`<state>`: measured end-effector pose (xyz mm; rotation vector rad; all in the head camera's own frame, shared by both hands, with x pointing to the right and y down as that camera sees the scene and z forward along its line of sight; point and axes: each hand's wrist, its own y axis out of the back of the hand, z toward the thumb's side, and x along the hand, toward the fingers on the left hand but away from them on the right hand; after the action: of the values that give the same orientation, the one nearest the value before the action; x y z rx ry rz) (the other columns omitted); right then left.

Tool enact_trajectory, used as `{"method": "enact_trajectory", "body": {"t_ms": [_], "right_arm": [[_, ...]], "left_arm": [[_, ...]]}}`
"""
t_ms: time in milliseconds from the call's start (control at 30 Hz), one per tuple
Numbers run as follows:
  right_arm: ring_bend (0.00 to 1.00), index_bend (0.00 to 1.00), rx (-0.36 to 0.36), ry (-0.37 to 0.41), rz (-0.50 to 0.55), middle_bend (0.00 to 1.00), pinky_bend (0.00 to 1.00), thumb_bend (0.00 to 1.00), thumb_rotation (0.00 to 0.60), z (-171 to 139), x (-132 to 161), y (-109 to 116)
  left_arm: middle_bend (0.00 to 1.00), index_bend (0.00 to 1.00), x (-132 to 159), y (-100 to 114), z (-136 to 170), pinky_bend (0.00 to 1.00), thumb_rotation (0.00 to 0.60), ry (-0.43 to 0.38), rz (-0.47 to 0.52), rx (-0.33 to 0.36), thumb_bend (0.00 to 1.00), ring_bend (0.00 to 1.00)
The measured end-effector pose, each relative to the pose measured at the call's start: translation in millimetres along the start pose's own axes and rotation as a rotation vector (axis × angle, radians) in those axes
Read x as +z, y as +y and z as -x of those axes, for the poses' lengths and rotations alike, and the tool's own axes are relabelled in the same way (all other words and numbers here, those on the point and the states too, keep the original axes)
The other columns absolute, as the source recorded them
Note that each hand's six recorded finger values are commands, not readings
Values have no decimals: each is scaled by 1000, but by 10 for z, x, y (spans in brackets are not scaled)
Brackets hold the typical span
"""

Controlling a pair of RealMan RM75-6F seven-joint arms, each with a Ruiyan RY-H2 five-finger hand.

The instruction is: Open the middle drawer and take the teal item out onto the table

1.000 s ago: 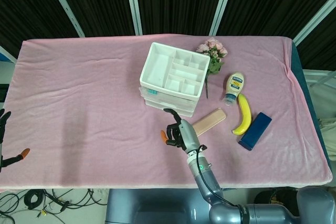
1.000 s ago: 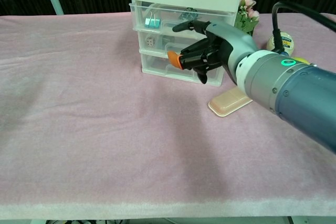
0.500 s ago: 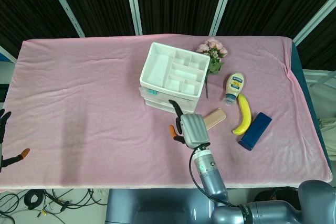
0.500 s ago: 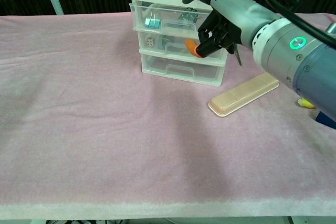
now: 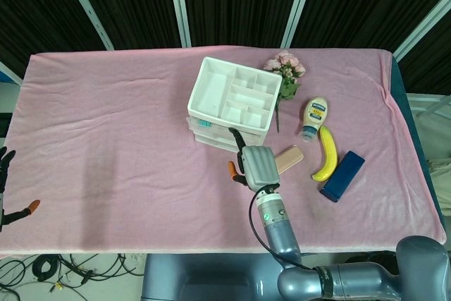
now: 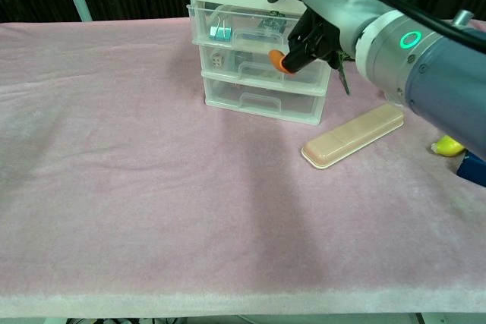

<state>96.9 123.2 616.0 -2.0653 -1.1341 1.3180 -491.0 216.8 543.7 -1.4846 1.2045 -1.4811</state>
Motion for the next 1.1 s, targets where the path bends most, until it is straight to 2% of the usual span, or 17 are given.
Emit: {"method": "enact_trajectory", "body": {"t_ms": [300,567,1100], "right_arm": [[864,224,2,-46,-9,816,767,390,600,71,-75,1],[864,302,7,-45,-19,816,767,390,600,84,-56,0],[864,342,23,-23,-11,816,767,392,600,3,23,-31]], "left_arm": [[0,0,0,-4,1,0,600,-3,2,-4,9,0],[0,0,0,-5,-1,0,600,-1,4,-4,8,0],[0,0,-4,-7,0,0,600,2,12,-8,9,0]]}}
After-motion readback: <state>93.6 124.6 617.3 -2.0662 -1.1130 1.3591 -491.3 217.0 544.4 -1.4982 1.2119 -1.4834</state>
